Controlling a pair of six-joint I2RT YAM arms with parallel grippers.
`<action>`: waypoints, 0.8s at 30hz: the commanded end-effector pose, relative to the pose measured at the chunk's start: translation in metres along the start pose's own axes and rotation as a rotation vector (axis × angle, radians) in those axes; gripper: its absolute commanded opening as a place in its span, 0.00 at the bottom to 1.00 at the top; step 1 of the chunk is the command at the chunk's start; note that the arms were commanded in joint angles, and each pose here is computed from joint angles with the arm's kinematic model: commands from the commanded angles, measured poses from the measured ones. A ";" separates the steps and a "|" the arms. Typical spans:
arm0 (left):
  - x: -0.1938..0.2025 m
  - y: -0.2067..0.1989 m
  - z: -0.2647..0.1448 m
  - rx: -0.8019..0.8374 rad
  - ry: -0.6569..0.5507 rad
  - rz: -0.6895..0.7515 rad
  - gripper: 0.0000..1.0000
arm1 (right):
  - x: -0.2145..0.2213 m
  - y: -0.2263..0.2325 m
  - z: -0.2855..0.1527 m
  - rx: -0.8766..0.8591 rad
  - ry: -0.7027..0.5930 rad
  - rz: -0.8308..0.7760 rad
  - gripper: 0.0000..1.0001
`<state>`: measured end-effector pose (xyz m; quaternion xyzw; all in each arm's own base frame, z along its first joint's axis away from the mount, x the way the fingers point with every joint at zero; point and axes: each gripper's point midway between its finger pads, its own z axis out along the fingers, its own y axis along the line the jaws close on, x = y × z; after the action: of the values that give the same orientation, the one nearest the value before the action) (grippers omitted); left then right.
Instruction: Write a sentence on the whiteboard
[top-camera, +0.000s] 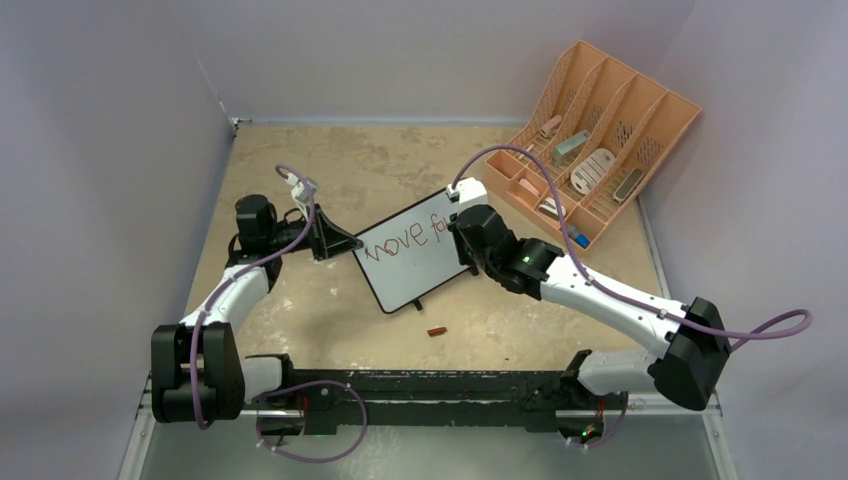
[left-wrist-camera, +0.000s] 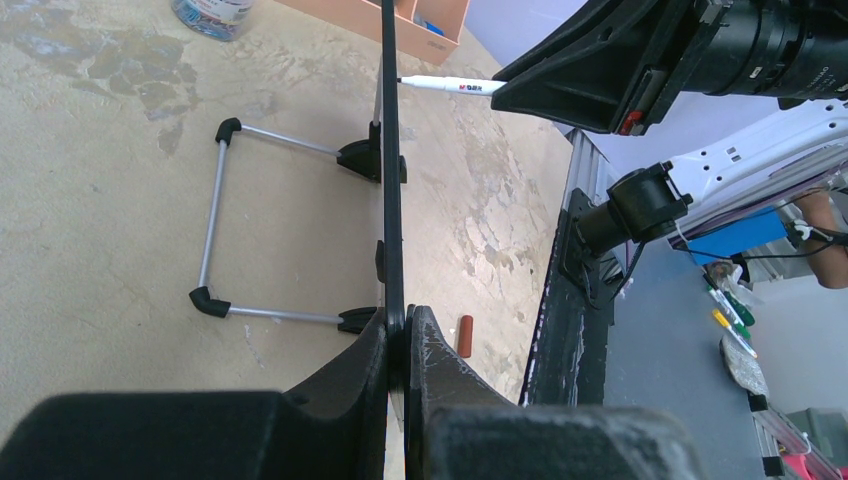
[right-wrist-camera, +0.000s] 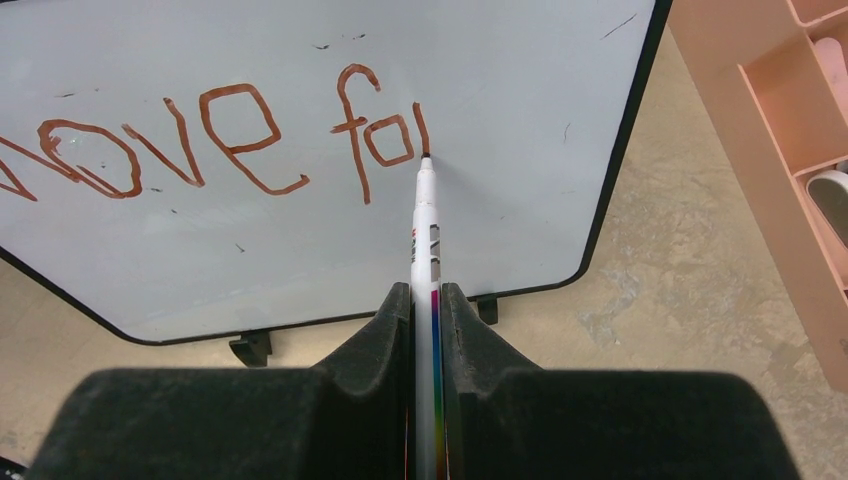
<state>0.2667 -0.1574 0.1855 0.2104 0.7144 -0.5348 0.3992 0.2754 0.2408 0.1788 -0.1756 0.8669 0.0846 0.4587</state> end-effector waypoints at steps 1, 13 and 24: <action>-0.006 -0.001 0.002 0.016 0.003 0.062 0.00 | -0.025 -0.005 -0.010 0.015 -0.076 0.038 0.00; -0.006 -0.001 0.002 0.018 0.004 0.061 0.00 | -0.035 -0.001 -0.010 -0.002 -0.104 0.047 0.00; -0.006 -0.002 0.002 0.020 0.004 0.061 0.00 | -0.040 0.002 -0.010 -0.013 -0.114 0.045 0.00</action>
<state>0.2667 -0.1574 0.1857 0.2107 0.7142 -0.5351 0.3990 0.2794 0.2409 0.1827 -0.1689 0.8631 0.0836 0.4686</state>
